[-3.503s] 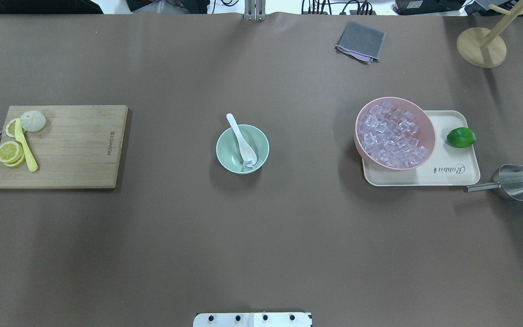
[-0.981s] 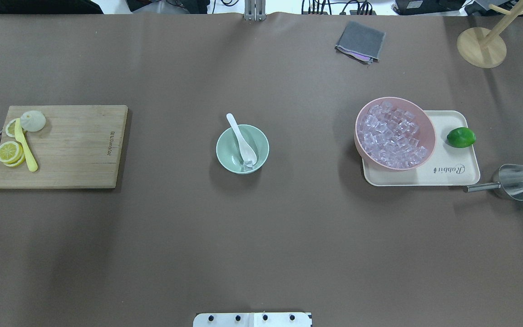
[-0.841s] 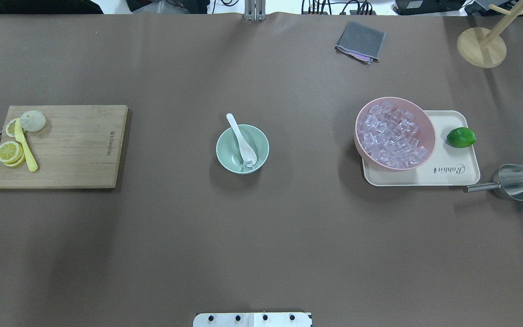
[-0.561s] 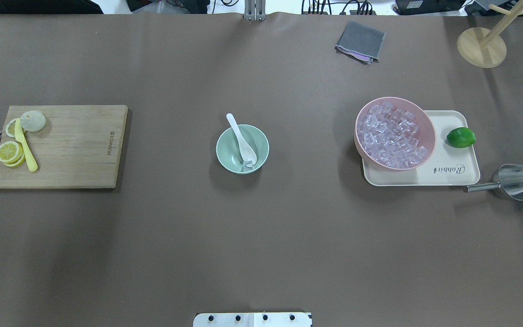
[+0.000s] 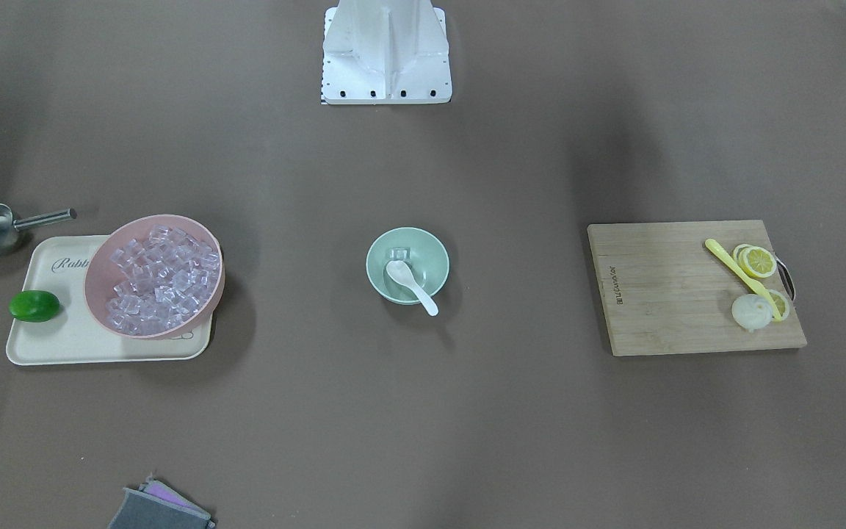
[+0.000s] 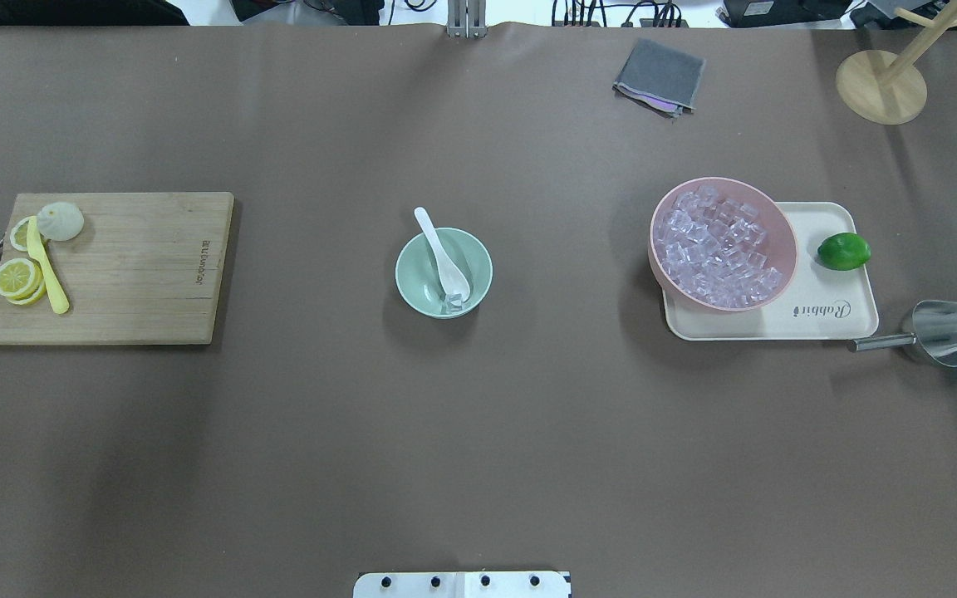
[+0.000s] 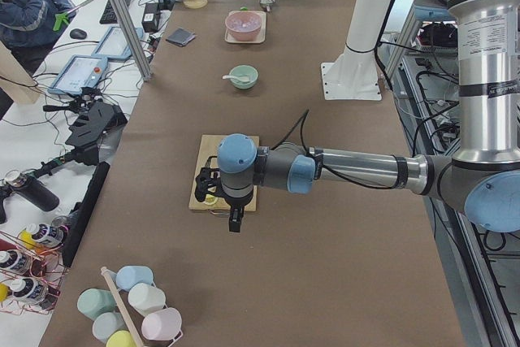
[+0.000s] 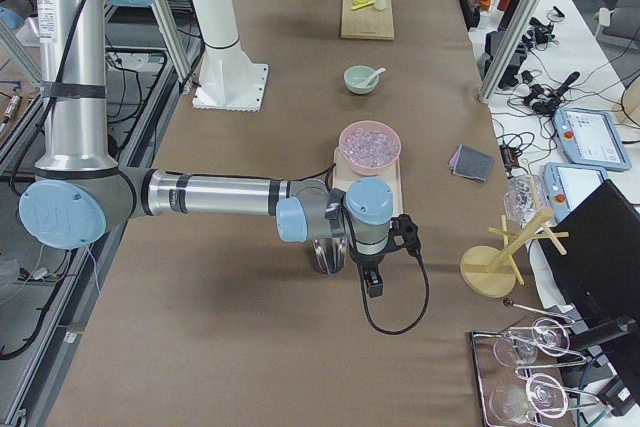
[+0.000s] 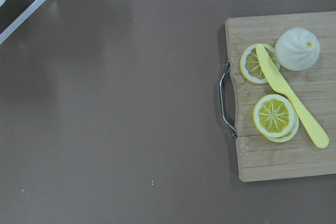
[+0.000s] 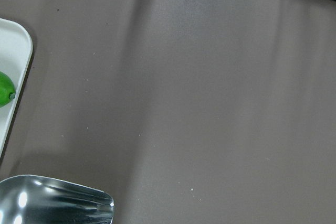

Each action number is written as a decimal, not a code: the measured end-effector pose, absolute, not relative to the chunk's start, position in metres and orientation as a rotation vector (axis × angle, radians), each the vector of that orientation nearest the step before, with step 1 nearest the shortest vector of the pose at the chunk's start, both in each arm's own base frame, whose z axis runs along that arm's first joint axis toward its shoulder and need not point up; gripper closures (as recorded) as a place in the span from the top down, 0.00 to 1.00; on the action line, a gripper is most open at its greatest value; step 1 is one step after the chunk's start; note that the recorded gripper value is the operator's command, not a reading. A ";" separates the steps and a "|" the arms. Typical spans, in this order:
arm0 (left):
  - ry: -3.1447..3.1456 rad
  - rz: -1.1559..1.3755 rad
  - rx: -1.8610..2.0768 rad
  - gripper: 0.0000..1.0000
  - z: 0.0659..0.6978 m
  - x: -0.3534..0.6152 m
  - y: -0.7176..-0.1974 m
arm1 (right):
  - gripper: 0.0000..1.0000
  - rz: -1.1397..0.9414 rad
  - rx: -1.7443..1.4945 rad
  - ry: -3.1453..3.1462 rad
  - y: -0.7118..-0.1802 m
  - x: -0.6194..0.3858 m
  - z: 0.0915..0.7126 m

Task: Put spoon and ice into bowl

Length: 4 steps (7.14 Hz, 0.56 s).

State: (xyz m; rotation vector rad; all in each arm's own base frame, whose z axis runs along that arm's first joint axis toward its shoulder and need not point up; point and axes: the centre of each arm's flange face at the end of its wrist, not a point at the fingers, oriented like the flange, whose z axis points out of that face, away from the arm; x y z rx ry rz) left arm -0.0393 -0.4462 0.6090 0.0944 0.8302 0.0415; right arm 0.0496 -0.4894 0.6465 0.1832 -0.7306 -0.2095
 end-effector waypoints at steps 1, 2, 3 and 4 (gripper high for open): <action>0.831 0.041 0.095 0.98 0.609 -0.039 -0.447 | 1.00 -0.210 0.185 -0.730 -0.491 0.050 0.646; 0.831 0.041 0.095 0.98 0.609 -0.039 -0.448 | 1.00 -0.209 0.184 -0.728 -0.492 0.050 0.646; 0.832 0.041 0.094 0.98 0.609 -0.039 -0.450 | 1.00 -0.208 0.182 -0.725 -0.492 0.050 0.647; 0.832 0.041 0.096 0.98 0.609 -0.039 -0.450 | 1.00 -0.207 0.180 -0.723 -0.492 0.050 0.648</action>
